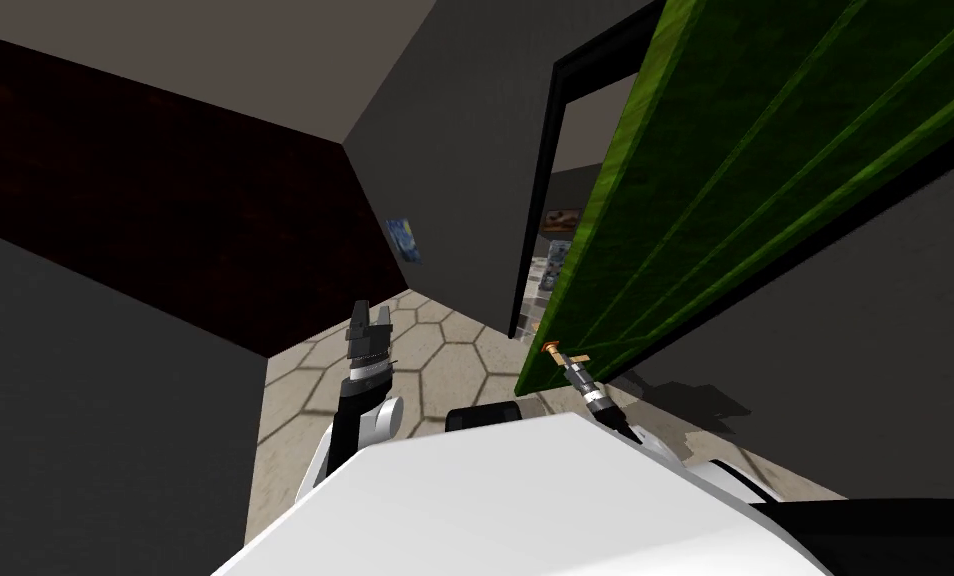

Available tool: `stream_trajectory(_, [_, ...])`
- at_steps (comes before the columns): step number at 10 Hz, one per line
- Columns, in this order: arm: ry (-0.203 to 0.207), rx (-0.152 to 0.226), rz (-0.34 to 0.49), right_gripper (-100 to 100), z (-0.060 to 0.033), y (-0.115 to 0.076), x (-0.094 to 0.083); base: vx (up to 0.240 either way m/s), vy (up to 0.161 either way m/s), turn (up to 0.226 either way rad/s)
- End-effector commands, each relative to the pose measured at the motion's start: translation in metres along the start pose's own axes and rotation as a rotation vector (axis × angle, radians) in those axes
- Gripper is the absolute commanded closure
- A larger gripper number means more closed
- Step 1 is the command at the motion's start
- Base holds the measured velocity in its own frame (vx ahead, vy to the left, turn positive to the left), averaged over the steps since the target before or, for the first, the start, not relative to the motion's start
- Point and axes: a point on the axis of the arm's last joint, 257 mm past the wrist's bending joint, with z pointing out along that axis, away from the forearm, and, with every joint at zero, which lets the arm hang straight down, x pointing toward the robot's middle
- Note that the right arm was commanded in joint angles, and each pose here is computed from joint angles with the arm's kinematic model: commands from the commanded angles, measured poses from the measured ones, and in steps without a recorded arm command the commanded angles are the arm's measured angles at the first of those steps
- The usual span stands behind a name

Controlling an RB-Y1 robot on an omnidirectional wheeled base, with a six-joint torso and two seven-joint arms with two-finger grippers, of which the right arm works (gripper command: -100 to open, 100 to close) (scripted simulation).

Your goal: Pull the door open

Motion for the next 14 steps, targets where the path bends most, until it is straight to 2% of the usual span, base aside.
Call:
stream_trajectory(1, [0.0, 0.001, -0.002, 100, -0.0076, 0.001, -0.002, -0.131, -0.034, 0.065])
stream_trajectory(2, [0.007, 0.0, -0.002, 100, -0.0182, 0.002, -0.004, -0.16, -0.053, 0.169])
stream_trajectory(4, [0.014, 0.0, -0.002, 100, -0.0279, 0.003, -0.005, -0.168, -0.066, 0.172])
stream_trajectory(6, [0.016, -0.001, -0.002, 100, -0.0308, 0.003, -0.006, -0.136, -0.051, 0.067])
stream_trajectory(8, [0.024, -0.001, -0.001, 100, -0.0406, 0.004, -0.007, -0.111, -0.024, 0.108])
stream_trajectory(14, [0.029, 0.006, 0.0, 100, -0.0182, 0.0, 0.002, -0.16, -0.047, 0.093])
